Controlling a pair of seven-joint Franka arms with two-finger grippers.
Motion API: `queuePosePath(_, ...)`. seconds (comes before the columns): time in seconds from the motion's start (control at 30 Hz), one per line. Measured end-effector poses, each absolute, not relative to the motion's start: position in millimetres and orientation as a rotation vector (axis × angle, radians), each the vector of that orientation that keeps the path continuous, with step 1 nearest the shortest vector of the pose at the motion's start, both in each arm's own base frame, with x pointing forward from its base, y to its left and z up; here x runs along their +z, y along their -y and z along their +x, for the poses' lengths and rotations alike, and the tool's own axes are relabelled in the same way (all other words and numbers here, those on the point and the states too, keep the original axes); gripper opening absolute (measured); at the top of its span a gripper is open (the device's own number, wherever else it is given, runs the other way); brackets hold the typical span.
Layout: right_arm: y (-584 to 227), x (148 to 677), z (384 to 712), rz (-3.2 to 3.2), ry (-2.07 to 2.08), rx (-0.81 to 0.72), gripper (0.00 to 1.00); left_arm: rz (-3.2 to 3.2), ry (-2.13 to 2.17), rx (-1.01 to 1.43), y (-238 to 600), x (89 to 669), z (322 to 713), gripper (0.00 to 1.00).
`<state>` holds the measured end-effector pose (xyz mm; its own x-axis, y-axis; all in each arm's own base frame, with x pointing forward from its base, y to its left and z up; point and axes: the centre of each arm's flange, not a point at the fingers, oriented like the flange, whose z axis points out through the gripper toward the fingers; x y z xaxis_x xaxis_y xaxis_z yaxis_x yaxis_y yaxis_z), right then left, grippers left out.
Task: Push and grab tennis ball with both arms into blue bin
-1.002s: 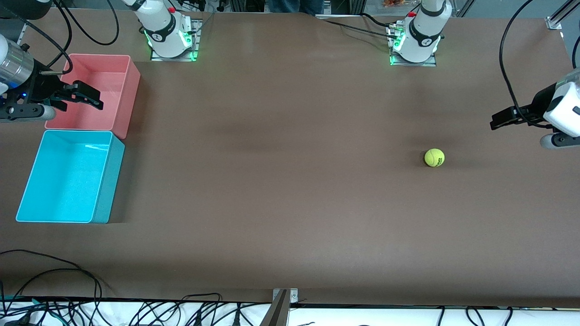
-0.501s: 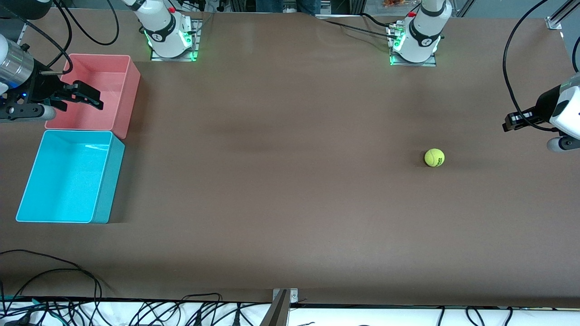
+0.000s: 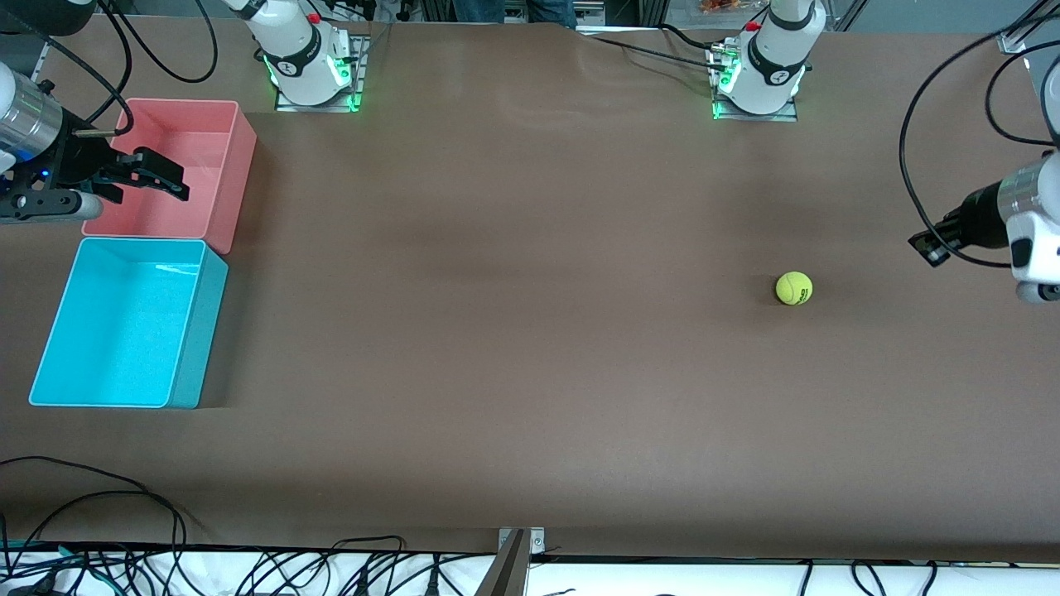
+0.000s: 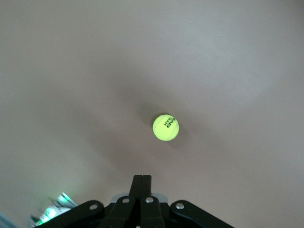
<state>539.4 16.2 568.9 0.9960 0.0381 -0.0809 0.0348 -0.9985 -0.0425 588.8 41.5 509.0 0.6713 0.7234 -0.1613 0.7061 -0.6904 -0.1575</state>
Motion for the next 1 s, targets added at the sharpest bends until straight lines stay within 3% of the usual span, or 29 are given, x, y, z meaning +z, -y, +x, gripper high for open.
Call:
queuePosePath(0.4,-15.9,570.2,537.8,-3.097,0.057,0.136,1.0,-2.495,1.731,0.264,-67.4,395.3,599.0,0.01)
queuePosePath(0.73,-16.2,575.0,535.7,-3.096,0.059,0.15,1.0,-2.37,1.996,0.105,-87.5,282.5,559.1,0.01)
queuePosePath(1.0,-19.9,576.4,535.8,-3.097,0.069,0.145,1.0,-2.308,2.054,0.122,-87.9,225.5,527.9,0.01)
